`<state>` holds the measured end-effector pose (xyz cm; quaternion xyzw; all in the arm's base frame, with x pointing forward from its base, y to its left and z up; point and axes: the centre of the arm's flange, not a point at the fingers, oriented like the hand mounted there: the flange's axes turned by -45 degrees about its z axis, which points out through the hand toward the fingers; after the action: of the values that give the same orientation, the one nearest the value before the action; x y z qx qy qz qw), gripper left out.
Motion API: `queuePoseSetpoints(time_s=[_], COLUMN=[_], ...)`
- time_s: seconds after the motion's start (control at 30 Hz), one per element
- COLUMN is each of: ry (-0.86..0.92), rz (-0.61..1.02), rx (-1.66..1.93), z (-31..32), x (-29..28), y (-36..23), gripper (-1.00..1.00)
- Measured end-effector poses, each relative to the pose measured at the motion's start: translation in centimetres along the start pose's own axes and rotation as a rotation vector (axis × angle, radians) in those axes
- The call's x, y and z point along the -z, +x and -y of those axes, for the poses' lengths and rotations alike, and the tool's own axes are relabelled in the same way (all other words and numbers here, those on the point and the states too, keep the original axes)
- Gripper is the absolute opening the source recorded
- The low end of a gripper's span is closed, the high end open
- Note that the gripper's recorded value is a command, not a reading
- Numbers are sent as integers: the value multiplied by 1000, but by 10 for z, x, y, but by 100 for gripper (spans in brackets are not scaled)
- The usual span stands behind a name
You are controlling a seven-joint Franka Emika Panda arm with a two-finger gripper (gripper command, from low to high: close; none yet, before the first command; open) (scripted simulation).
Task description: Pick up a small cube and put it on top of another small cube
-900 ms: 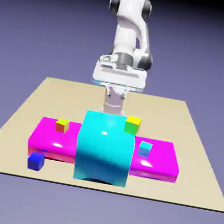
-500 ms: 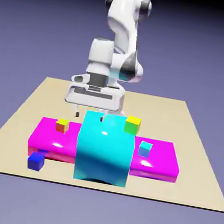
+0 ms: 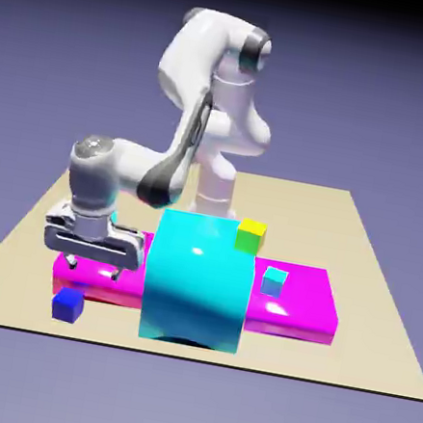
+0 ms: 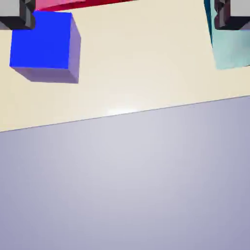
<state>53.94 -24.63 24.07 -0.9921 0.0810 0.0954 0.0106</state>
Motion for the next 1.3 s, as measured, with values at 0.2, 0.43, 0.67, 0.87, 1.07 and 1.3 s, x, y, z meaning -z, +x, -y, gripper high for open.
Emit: queuePoseSetpoints(time_s=[0.2,0.43,0.67,0.87,1.07,1.3], ry=[1,3,-140,-330,-447,-327], rz=[192,192,197,157,75,91], rx=[-24,-24,-90,-184,-247,-129], z=[-49,-49,-38,-1,61,157], x=[-52,-121,-25,23,68,106], y=[14,8,5,-12,-36,-62], gripper=[0,-100,-100,-100,-100,-100])
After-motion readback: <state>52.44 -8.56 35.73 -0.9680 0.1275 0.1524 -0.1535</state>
